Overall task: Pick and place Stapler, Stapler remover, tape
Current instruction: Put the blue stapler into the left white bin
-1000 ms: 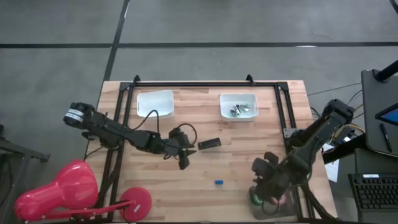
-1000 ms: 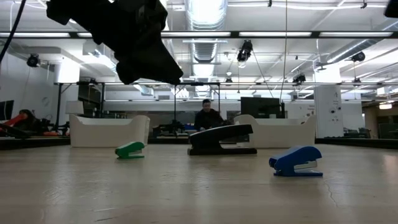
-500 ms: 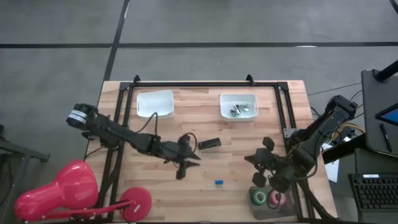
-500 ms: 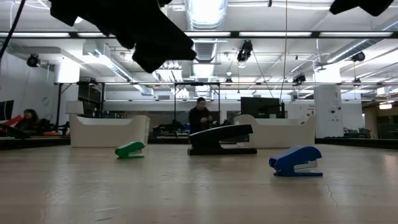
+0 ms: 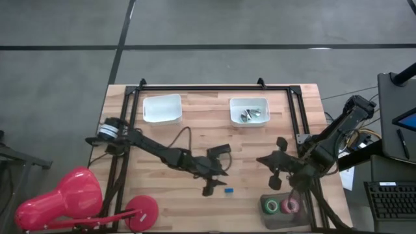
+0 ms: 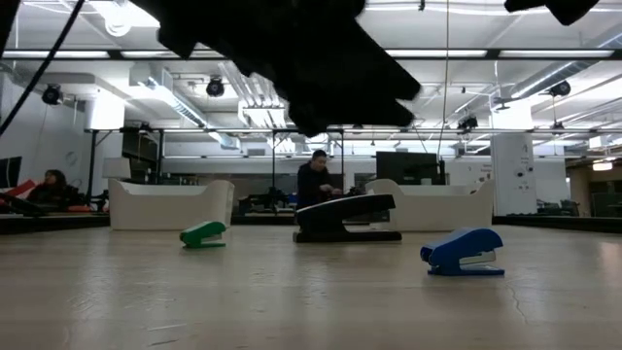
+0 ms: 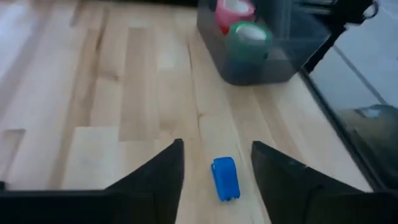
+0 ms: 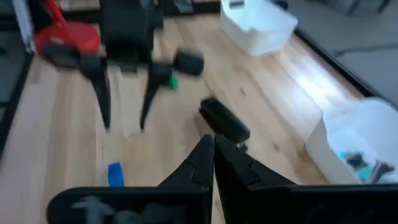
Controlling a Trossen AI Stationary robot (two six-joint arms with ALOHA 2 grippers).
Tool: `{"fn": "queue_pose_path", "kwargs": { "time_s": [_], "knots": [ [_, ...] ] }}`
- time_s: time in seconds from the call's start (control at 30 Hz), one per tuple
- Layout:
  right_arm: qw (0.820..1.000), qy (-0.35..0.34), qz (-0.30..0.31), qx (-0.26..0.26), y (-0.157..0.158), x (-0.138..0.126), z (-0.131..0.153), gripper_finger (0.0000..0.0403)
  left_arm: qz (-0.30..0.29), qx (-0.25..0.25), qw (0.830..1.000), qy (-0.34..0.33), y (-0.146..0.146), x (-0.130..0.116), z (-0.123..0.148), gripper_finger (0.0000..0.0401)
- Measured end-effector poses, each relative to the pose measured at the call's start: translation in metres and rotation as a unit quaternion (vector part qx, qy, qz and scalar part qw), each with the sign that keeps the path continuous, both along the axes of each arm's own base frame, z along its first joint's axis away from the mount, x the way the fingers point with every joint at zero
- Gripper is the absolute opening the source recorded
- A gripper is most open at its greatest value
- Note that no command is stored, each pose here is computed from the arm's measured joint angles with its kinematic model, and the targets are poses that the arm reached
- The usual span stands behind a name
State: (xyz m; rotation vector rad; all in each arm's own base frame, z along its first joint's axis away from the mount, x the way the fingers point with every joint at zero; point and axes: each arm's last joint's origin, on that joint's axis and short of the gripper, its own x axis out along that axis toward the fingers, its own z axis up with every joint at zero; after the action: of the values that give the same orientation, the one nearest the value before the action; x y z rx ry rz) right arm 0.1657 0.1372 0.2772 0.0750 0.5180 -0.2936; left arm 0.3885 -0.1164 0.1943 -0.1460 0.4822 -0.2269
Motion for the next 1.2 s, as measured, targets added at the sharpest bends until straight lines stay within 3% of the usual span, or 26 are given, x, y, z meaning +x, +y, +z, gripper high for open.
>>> {"fn": "queue_pose_path", "kwargs": {
  "time_s": [0.2,0.37,0.7,0.9,1.2],
  "knots": [
    [0.997,-0.064,0.023,0.02,-0.019,-0.019,-0.001,0.0008,-0.008,0.013,0.998,0.069,-0.015,0.022,-0.02,0.0212],
    [0.996,-0.087,0.019,0.016,-0.037,-0.035,-0.008,0.0008,-0.019,0.019,0.997,0.074,-0.031,0.031,-0.03,0.0214],
    [0.993,-0.117,0.021,0.01,-0.06,-0.056,-0.013,0.0008,0.006,0.042,0.996,0.076,-0.035,0.032,-0.036,0.0214],
    [0.991,-0.122,0.045,-0.026,-0.068,-0.065,-0.011,0.0008,0.002,0.039,0.996,0.08,-0.04,0.03,-0.037,0.0214],
    [0.985,-0.146,0.093,-0.011,-0.084,-0.083,-0.012,0.0008,0.007,0.046,0.995,0.084,-0.044,0.032,-0.049,0.0214]
  ]
}}
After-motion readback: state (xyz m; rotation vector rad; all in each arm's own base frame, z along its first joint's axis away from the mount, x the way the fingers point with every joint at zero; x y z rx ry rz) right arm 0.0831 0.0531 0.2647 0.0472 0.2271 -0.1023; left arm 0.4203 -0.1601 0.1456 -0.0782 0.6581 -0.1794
